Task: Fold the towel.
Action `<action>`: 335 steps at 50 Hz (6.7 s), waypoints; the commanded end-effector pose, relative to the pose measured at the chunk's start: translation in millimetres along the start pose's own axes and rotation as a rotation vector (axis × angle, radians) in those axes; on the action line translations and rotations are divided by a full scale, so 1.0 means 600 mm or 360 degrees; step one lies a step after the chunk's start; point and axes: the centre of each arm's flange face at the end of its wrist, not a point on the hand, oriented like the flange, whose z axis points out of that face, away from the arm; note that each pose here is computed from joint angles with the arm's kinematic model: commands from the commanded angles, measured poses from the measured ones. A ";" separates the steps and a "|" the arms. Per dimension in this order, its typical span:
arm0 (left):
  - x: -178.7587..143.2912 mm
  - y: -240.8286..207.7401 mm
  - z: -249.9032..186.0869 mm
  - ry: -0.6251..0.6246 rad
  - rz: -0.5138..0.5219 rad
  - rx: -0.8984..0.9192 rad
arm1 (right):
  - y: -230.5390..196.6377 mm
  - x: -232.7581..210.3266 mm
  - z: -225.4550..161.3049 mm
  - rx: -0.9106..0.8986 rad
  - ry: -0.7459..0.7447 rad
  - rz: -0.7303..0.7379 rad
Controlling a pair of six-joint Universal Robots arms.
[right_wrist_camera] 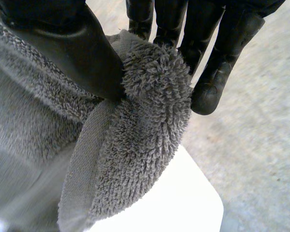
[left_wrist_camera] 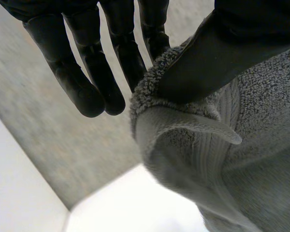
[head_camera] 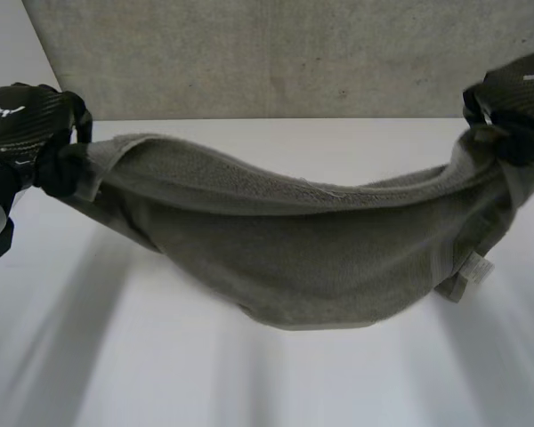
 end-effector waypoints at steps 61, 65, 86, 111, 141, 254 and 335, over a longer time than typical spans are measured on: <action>0.016 0.275 0.117 0.0238 -0.0143 -0.0136 | 0.198 -0.153 0.107 0.0155 -0.0221 -0.0232; 0.008 0.269 0.095 0.0207 -0.0132 -0.0143 | 0.207 -0.158 0.091 0.0110 -0.0227 -0.0201; 0.041 0.345 0.069 0.0307 -0.0084 -0.0391 | 0.277 -0.190 0.101 -0.0112 -0.0220 -0.0135; 0.098 0.333 0.040 0.0493 0.0203 -0.0303 | 0.287 -0.198 0.097 -0.0110 -0.0205 -0.0135; 0.114 0.342 0.052 0.0446 0.0573 -0.0142 | 0.285 -0.173 0.095 -0.0254 -0.0010 0.0143; -0.024 -0.032 0.244 -0.0080 0.0653 0.0551 | -0.072 0.091 0.165 0.0654 0.0747 -0.0535; 0.065 0.294 0.270 0.0374 0.0456 -0.0179 | 0.244 -0.082 0.275 -0.0269 -0.0062 -0.0326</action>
